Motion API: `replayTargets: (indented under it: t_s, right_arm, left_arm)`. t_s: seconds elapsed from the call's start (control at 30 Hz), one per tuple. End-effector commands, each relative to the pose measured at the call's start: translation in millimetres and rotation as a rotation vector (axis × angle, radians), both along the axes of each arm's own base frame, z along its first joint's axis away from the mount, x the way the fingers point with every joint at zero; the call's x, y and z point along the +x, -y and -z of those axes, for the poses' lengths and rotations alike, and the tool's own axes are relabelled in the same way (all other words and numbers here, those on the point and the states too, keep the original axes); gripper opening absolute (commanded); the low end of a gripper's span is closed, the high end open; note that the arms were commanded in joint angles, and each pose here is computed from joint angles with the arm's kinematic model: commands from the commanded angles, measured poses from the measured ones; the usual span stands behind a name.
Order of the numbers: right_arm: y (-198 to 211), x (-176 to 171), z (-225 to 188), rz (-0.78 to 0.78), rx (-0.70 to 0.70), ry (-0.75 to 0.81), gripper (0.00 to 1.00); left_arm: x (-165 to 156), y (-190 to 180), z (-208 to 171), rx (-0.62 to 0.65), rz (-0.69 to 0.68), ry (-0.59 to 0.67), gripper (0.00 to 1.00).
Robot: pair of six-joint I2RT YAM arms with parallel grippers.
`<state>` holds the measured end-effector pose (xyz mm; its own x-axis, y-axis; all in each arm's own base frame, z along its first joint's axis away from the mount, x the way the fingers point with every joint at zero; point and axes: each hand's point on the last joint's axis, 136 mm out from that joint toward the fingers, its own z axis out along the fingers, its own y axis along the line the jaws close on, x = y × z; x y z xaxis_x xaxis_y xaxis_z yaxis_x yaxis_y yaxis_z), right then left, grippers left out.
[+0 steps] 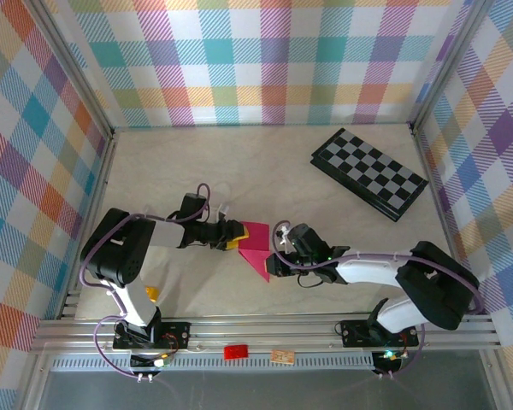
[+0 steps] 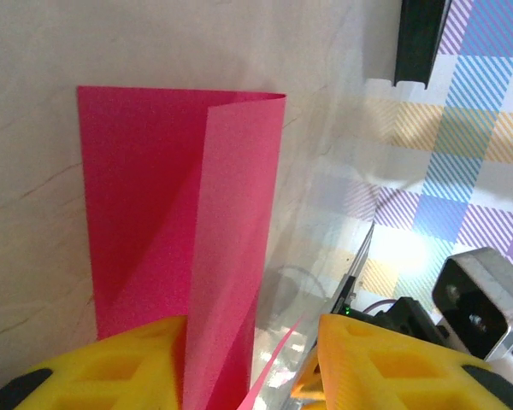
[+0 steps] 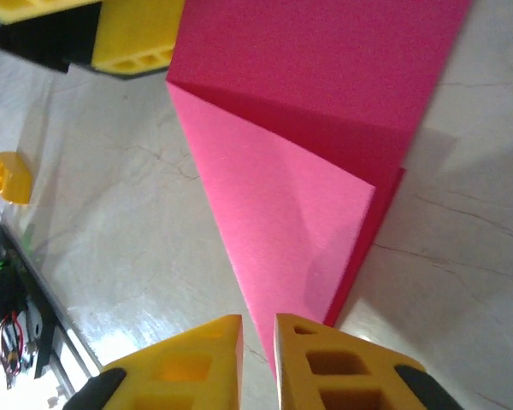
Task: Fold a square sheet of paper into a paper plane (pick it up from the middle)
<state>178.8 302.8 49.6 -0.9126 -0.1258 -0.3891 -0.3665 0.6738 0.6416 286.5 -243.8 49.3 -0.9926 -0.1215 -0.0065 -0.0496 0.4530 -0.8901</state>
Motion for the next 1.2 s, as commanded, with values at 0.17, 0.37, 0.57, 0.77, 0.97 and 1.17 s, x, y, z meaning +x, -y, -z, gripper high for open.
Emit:
replayTargets:
  t_s: [0.17,0.37,0.57,0.77,0.97,1.17]
  right_arm:
    - [-23.1,-3.3,-10.0,-0.086,0.065,-0.027,0.16]
    - [-16.8,-7.4,13.2,-0.097,-0.024,-0.087,0.15]
    - [2.3,-16.2,31.0,-0.127,-0.127,-0.108,0.15]
    - [13.9,-13.6,39.2,-0.128,-0.147,-0.122,0.14]
    - [15.3,-8.9,41.4,-0.136,-0.152,-0.122,0.14]
    - [17.4,-6.1,45.0,-0.138,-0.167,-0.128,0.14]
  left_arm:
    - [7.4,3.6,-9.1,-0.032,0.017,0.025,0.43]
    - [8.9,4.2,-8.4,-0.032,0.016,0.024,0.43]
    - [12.2,6.4,-7.1,-0.039,0.024,0.019,0.43]
    - [13.3,8.6,-5.1,-0.042,0.029,0.005,0.43]
    - [13.7,11.5,-3.3,-0.039,0.040,-0.003,0.43]
    - [13.2,11.4,2.2,-0.011,0.048,-0.011,0.37]
